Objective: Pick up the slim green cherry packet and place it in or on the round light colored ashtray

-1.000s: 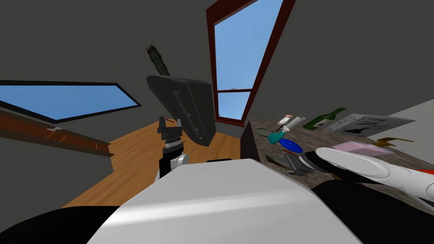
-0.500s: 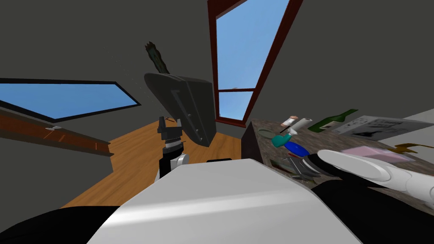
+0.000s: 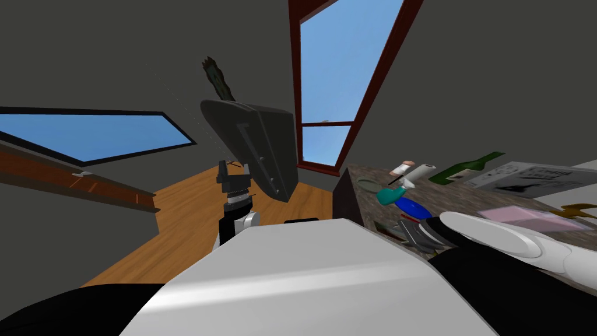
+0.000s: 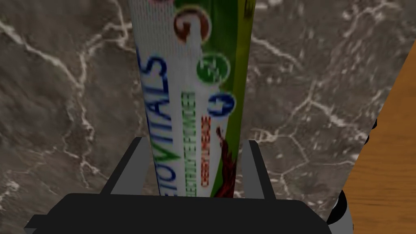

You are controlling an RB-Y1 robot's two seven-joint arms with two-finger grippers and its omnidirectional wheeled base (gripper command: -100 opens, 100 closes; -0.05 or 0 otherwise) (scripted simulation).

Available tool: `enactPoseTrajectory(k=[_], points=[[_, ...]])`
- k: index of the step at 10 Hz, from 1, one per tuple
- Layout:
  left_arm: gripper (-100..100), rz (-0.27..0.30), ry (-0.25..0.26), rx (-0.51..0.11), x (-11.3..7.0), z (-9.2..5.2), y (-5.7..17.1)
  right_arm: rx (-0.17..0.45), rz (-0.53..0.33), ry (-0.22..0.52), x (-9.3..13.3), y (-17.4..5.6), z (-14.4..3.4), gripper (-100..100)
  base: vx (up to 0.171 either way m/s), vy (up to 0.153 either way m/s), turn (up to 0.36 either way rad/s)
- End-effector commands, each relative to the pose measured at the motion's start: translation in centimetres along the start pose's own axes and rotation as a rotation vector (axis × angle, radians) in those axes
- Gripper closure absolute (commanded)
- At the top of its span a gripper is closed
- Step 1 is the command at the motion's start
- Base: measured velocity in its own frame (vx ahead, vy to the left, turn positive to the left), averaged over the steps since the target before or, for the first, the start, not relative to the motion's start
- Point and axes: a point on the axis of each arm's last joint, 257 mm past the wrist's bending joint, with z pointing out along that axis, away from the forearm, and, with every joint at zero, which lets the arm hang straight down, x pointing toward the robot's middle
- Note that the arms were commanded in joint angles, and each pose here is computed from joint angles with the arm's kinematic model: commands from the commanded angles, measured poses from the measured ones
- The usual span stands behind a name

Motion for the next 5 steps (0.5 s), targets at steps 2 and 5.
enactPoseTrajectory(k=[2, 5], points=[[0, 0.0, 0.0, 0.0, 0.0, 0.0, 0.0, 0.001, 0.0, 0.0, 0.0, 0.0, 0.0, 100, 0.0, 0.0, 0.0], [0, 0.0, 0.0, 0.0, 0.0, 0.0, 0.0, 0.002, -0.017, -0.001, -1.0, -1.2, -1.2, 100, -0.007, -0.002, -0.045]])
